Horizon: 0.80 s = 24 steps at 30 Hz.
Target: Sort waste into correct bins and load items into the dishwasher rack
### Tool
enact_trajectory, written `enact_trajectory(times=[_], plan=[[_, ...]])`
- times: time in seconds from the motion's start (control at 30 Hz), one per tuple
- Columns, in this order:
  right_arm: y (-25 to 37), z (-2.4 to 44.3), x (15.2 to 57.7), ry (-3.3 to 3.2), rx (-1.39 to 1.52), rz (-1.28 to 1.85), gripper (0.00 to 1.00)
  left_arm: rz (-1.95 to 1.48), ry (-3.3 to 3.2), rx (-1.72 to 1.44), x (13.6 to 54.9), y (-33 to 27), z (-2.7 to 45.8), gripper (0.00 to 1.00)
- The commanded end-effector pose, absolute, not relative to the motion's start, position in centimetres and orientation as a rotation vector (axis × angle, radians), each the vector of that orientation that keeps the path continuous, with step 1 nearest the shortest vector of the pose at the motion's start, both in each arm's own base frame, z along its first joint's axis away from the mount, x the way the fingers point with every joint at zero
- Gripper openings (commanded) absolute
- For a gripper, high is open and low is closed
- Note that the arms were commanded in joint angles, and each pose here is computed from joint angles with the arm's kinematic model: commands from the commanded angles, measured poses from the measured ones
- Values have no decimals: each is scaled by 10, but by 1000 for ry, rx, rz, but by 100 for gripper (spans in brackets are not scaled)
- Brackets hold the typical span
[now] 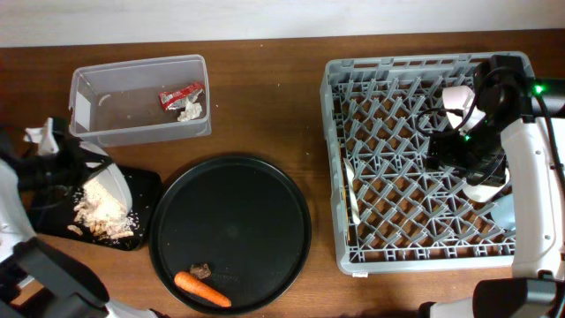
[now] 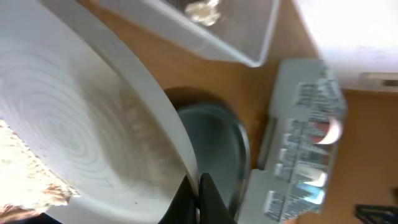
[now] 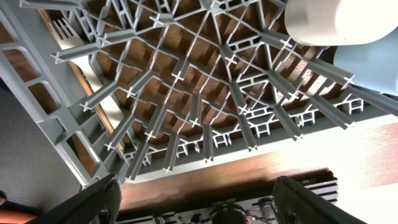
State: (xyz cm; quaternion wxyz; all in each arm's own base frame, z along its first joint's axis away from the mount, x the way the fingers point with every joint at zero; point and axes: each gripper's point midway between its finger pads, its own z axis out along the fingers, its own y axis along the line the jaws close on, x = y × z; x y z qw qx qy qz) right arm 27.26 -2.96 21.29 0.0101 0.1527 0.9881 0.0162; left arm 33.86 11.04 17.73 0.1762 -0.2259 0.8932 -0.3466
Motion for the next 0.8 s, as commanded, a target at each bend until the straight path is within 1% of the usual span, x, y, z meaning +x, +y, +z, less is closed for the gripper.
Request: enact_trajectory(times=[0.0, 0.1, 0.23, 0.4, 0.47, 0.5, 0.57, 0.6, 0.77], plan=[[-29, 211, 273, 3089, 471, 64, 81, -1090, 2338, -498, 343, 110, 217, 0], [-29, 211, 273, 3088, 471, 64, 81, -1196, 2180, -393, 343, 107, 241, 0], [-29, 211, 273, 3088, 471, 64, 81, -1254, 2093, -370, 337, 107, 255, 0], [-29, 211, 273, 3090, 466, 64, 81, -1275, 2102, -411, 332, 107, 254, 0], [-29, 211, 273, 3090, 466, 64, 81, -1232, 2162, -421, 329, 109, 244, 0], [-29, 211, 273, 3089, 465, 64, 81, -1176, 2241, -442, 325, 113, 232, 0], [-29, 211, 272, 3090, 466, 64, 81, -1175, 2288, -535, 319, 116, 225, 0], [-29, 211, 272, 3091, 466, 64, 81, -1233, 2279, -617, 315, 113, 227, 0], [-29, 211, 272, 3090, 466, 64, 81, -1242, 2199, -632, 309, 127, 236, 0]])
